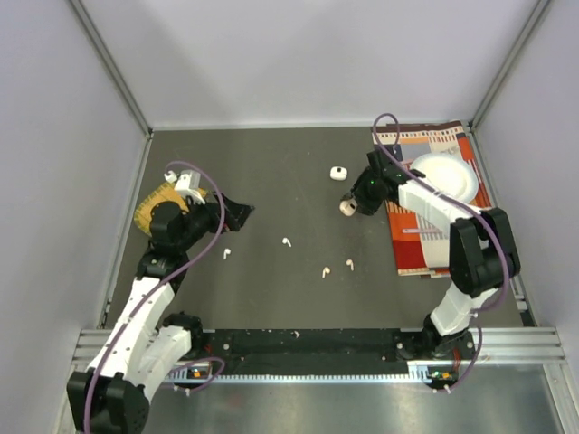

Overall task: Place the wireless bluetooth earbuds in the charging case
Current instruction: Pick up the charging case from the center of the board, then pass from the right arm to the left

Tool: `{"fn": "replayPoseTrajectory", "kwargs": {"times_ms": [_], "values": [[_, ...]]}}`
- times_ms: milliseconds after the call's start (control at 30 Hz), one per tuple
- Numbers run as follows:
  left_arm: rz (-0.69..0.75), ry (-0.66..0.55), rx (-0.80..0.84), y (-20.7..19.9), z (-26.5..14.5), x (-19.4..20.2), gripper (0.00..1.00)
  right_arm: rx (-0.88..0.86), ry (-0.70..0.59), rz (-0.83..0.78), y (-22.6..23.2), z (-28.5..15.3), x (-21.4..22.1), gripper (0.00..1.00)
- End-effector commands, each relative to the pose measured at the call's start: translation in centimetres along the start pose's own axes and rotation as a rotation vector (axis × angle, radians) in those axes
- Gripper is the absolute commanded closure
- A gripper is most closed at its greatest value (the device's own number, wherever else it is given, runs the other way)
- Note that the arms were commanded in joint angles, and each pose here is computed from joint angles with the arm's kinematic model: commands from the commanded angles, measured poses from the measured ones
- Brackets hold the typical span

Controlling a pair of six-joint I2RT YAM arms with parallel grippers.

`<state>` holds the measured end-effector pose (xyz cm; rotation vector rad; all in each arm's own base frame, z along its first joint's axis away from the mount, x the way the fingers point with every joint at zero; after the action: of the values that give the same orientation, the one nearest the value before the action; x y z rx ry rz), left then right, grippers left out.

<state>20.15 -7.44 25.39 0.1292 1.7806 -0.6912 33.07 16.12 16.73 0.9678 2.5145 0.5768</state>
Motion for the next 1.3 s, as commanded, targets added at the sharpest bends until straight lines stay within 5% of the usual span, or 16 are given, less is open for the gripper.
{"fn": "replayPoseTrajectory", "kwargs": {"times_ms": [0, 500, 733, 1267], "values": [[0.035, -0.064, 0.167, -2.9, 1.2, -0.7, 0.01, -0.267, 0.042, 0.161, 3.6, -4.0, 2.6, 1.0], [0.076, -0.065, 0.235, -9.7, 6.9, 1.9, 0.04, -0.583, -0.038, 0.518, 5.4, -12.0, 8.1, 1.0], [0.037, -0.145, 0.313, -11.3, 7.9, 1.3, 0.1, -0.603, 0.026, 0.526, 5.6, -12.9, 8.6, 1.0], [0.013, -0.1, 0.383, -13.6, 10.3, 2.4, 0.2, -0.623, 0.071, 0.518, 5.7, -13.5, 9.0, 1.0]]}}
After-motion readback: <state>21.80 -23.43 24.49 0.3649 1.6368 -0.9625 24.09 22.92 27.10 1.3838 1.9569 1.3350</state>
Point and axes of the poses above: each gripper's point midway between its finger pads, its own z axis out along the fingers, its own y axis along the line the jaws close on, x = y × z, the point moved 10 cm from there along -z, back along the fingers, and after that the axes turned 10 degrees about z, right-handed, at the moved point
